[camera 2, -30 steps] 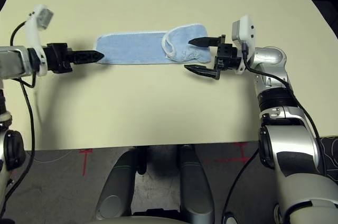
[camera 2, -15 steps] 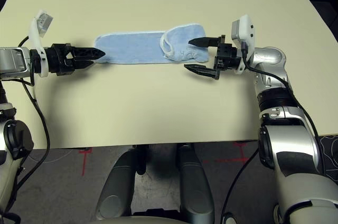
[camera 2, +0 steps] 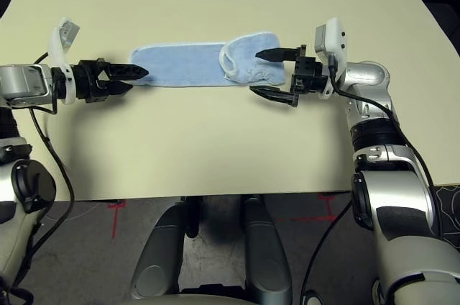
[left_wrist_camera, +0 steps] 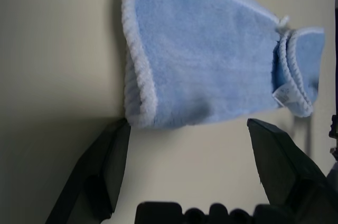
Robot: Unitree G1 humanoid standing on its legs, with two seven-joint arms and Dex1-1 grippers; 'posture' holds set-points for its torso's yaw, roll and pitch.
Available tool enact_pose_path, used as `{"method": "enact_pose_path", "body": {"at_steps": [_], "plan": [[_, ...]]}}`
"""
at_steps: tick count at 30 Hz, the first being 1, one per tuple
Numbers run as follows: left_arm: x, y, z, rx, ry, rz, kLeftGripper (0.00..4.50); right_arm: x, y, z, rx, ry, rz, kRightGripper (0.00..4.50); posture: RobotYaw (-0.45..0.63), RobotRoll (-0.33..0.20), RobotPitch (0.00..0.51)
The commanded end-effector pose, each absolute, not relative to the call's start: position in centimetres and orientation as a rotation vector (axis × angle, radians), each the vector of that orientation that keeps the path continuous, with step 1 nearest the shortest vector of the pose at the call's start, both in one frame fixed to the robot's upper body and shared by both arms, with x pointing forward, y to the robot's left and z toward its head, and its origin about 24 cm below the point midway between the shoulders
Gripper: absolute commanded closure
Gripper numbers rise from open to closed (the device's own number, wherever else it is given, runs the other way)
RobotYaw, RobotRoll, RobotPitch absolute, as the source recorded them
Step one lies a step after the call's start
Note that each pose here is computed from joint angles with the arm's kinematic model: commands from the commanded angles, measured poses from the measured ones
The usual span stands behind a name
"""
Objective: Fold the towel and set it aside.
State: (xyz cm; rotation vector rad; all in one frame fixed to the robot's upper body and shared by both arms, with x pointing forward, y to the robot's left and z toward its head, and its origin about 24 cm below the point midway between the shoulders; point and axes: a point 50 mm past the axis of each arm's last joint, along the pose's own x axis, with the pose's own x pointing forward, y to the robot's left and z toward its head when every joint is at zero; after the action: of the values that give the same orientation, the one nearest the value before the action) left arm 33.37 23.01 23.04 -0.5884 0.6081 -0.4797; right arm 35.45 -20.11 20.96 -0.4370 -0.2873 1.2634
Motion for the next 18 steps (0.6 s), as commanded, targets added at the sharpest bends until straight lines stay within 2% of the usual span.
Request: {"method": "enact_pose_path", "body": {"at_steps": [1, 9, 12, 18], "plan": [[33.49, 23.25, 22.55, -0.605, 0.626, -0.436, 0.00, 35.19, -20.50, 20.63, -0.452, -0.265, 1.265, 0.03, 0.04, 0.000, 0.338], [33.89, 23.23, 22.41, -0.627, 0.605, -0.391, 0.00, 35.11, -20.51, 20.61, -0.455, -0.264, 1.262, 0.03, 0.03, 0.000, 0.329], [34.08, 23.46, 22.26, -0.628, 0.598, -0.356, 0.62, 35.11, -20.51, 20.61, -0.457, -0.264, 1.262, 0.00, 0.03, 0.000, 0.327], [34.26, 23.82, 21.99, -0.629, 0.583, -0.309, 2.72, 35.05, -20.52, 20.56, -0.460, -0.263, 1.261, 0.00, 0.03, 0.000, 0.328]]}}
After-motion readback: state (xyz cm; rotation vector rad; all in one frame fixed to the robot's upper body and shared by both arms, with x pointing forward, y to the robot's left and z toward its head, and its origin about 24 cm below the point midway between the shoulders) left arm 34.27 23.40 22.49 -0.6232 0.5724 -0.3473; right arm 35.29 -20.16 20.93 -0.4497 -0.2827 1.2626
